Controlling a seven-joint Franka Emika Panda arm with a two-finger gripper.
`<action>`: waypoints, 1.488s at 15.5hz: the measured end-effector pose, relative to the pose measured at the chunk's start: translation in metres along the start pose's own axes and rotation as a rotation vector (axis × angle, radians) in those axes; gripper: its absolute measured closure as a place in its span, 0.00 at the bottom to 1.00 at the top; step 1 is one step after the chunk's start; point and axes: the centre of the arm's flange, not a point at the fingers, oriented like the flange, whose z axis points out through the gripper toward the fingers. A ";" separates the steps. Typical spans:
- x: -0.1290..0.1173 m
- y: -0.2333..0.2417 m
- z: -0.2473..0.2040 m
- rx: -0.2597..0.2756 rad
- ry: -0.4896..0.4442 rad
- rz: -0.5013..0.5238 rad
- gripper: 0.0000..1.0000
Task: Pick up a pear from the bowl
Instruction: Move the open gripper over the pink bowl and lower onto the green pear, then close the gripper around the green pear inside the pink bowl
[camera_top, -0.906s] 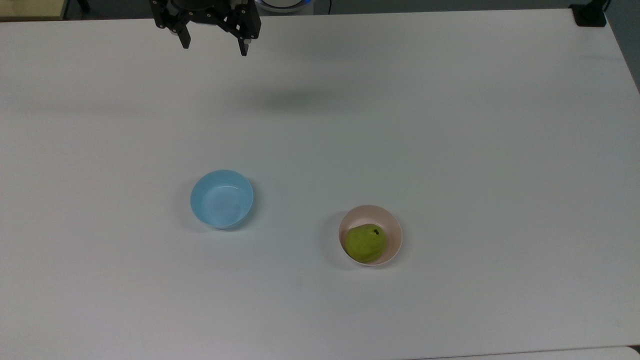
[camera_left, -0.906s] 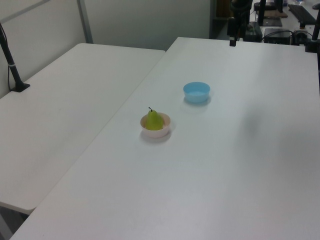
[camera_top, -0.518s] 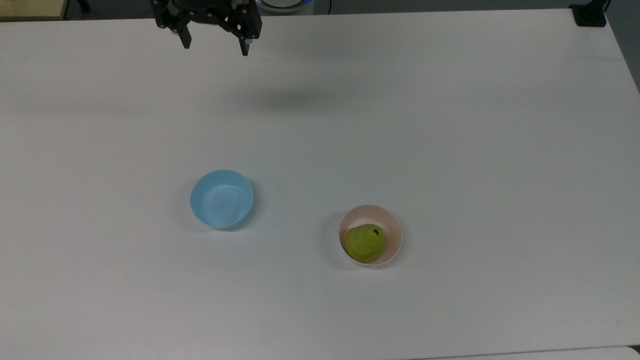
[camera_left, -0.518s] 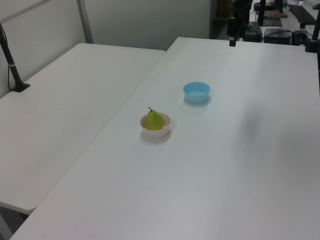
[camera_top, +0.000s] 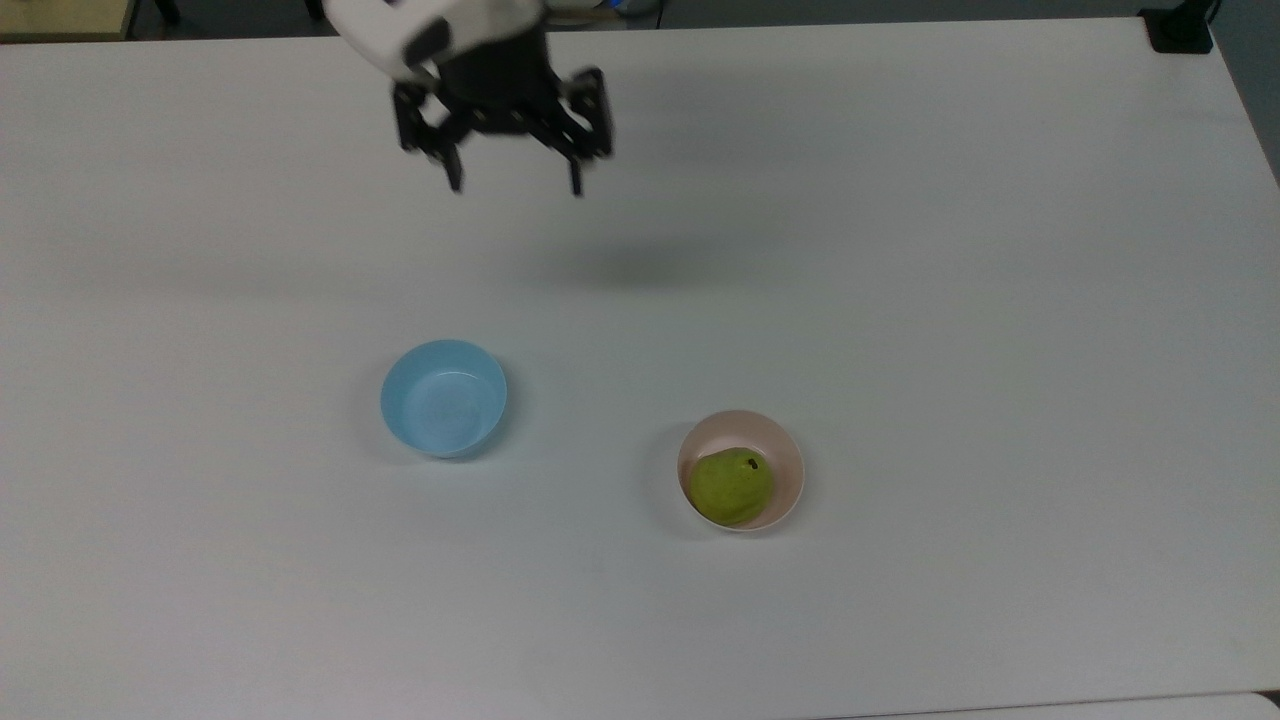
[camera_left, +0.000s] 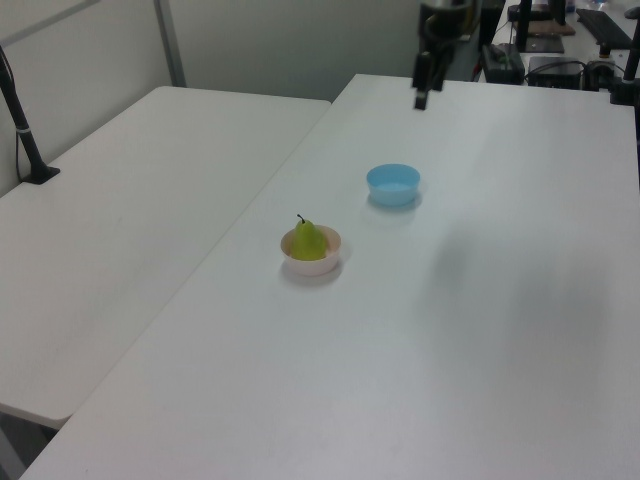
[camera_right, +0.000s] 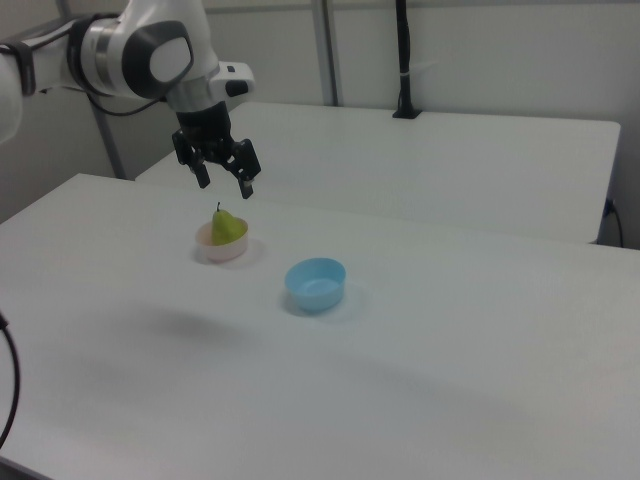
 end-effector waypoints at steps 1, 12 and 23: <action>0.012 -0.016 0.010 0.021 0.020 -0.009 0.00; 0.073 -0.177 0.150 0.059 0.189 -0.099 0.00; 0.086 -0.178 0.233 -0.005 0.253 -0.122 0.11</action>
